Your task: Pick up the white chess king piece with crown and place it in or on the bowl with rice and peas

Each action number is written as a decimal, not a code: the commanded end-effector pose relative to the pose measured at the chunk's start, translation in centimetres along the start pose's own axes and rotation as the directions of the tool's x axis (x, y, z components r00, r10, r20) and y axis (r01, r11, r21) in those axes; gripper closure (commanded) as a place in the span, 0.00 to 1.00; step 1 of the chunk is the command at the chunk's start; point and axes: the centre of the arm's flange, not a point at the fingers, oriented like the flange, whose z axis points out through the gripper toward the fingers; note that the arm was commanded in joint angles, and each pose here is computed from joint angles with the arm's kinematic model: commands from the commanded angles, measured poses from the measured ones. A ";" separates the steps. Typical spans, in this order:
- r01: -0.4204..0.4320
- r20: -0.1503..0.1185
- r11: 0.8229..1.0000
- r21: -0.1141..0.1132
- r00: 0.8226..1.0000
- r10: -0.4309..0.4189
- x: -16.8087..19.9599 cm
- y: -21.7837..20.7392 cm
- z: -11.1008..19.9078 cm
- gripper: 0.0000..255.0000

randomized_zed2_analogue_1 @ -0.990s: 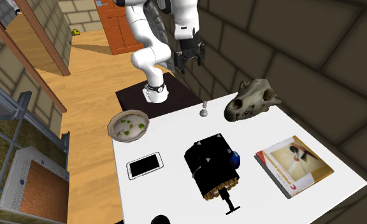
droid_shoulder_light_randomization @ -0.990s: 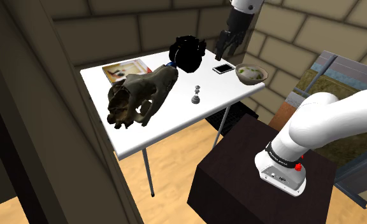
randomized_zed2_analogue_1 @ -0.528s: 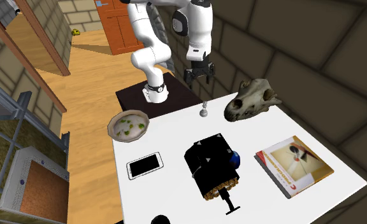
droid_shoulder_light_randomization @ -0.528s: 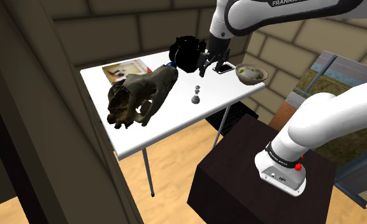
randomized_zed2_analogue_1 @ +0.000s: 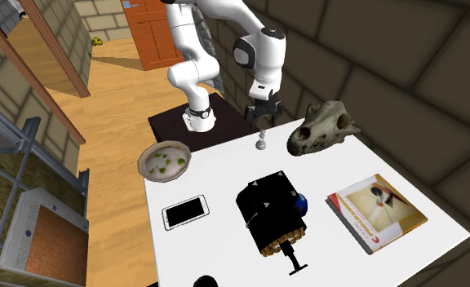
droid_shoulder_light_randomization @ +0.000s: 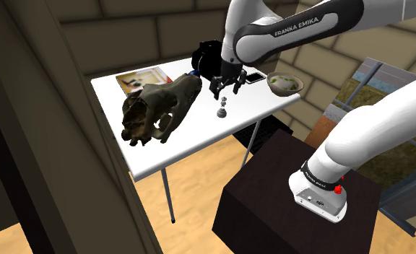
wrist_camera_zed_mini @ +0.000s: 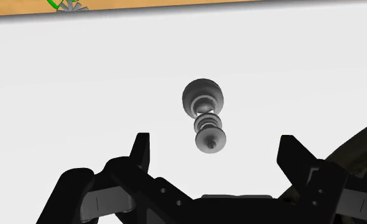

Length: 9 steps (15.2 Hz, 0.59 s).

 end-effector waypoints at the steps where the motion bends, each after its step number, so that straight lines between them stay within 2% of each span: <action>1: -0.002 -0.001 1.000 0.000 1.000 0.002 0.0 0.0 1.1 0.00; 4: -0.002 -0.001 1.000 0.000 1.000 0.002 0.0 0.0 3.0 0.00; 9: -0.002 -0.001 1.000 0.000 1.000 0.002 0.0 0.0 3.0 0.00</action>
